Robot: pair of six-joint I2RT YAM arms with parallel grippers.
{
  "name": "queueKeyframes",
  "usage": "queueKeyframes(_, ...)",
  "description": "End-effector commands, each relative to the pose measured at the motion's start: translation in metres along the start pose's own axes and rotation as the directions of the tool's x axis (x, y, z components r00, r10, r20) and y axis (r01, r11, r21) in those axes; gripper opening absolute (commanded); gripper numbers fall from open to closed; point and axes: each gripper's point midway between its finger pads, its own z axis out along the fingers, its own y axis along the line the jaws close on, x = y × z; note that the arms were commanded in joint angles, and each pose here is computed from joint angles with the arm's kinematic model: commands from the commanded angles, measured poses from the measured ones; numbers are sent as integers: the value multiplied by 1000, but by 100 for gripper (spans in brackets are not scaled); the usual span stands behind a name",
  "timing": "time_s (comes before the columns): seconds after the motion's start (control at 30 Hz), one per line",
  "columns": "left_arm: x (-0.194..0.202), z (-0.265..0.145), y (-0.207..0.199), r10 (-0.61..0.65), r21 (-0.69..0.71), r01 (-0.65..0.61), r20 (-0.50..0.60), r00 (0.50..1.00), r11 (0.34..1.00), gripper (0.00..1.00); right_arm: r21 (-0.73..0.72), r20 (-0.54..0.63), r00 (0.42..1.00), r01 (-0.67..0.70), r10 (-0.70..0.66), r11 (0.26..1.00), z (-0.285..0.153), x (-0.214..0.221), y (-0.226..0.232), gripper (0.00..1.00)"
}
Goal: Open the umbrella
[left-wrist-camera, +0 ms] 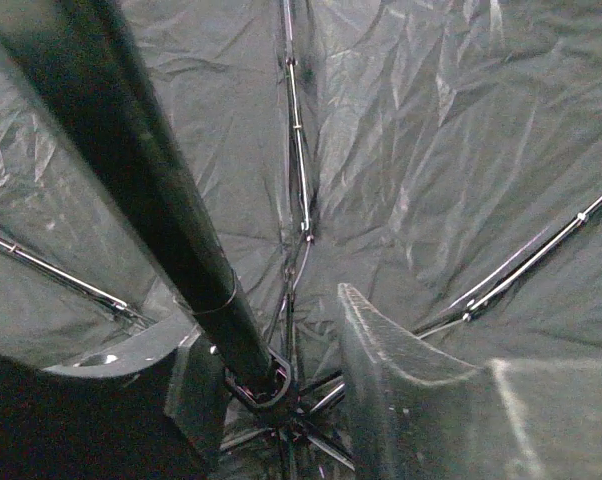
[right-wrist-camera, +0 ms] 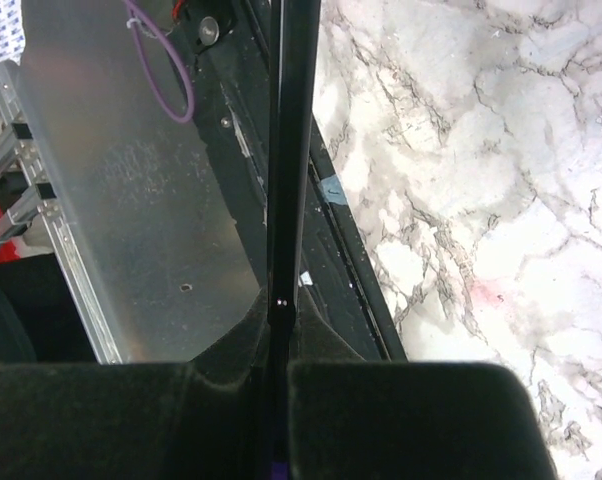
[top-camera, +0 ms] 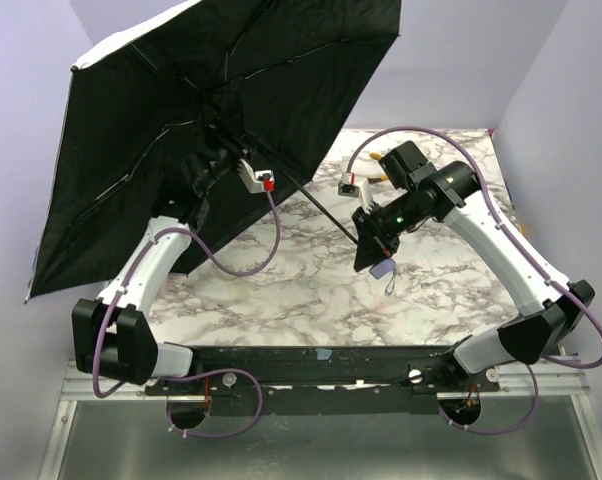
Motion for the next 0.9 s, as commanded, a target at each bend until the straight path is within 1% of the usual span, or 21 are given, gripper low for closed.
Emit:
queueKeyframes(0.0, -7, -19, -14, -121, 89, 119, 15, 993, 989, 48, -28, 97, 988, 120, -117, 992, -9, -11, 19, 1)
queueKeyframes(0.1, -42, -22, -12, -215, 126, 202, 106, 971, 971, 51, -21, 154, 982, 111, -106, 994, -9, -25, 19, 1)
queueKeyframes(0.17, -60, -25, -14, -247, 146, 227, 144, 958, 963, 51, -20, 184, 978, 108, -103, 994, -10, -32, 21, 1)
queueKeyframes(0.3, -86, -33, -26, -302, 188, 269, 180, 936, 945, 51, -27, 218, 971, 107, -98, 994, -12, -38, 25, 1)
queueKeyframes(0.4, -93, -36, -36, -328, 207, 291, 173, 929, 934, 48, -34, 223, 970, 104, -94, 994, -12, -37, 26, 1)
queueKeyframes(0.47, -90, -35, -39, -350, 210, 316, 145, 925, 925, 44, -37, 221, 970, 111, -100, 993, -13, -35, 28, 1)
queueKeyframes(0.53, -82, -31, -42, -370, 204, 345, 100, 924, 916, 38, -36, 219, 970, 119, -108, 992, -13, -33, 29, 1)
queueKeyframes(0.6, -70, -28, -43, -382, 182, 368, 49, 923, 912, 35, -35, 217, 970, 122, -111, 992, -14, -31, 30, 1)
queueKeyframes(0.77, -40, -26, -43, -432, 120, 435, -48, 901, 893, 31, -30, 214, 971, 119, -110, 992, -17, -27, 32, 1)
queueKeyframes(0.87, -20, -27, -43, -444, 82, 452, -103, 890, 888, 30, -26, 206, 972, 118, -110, 993, -18, -23, 33, 1)
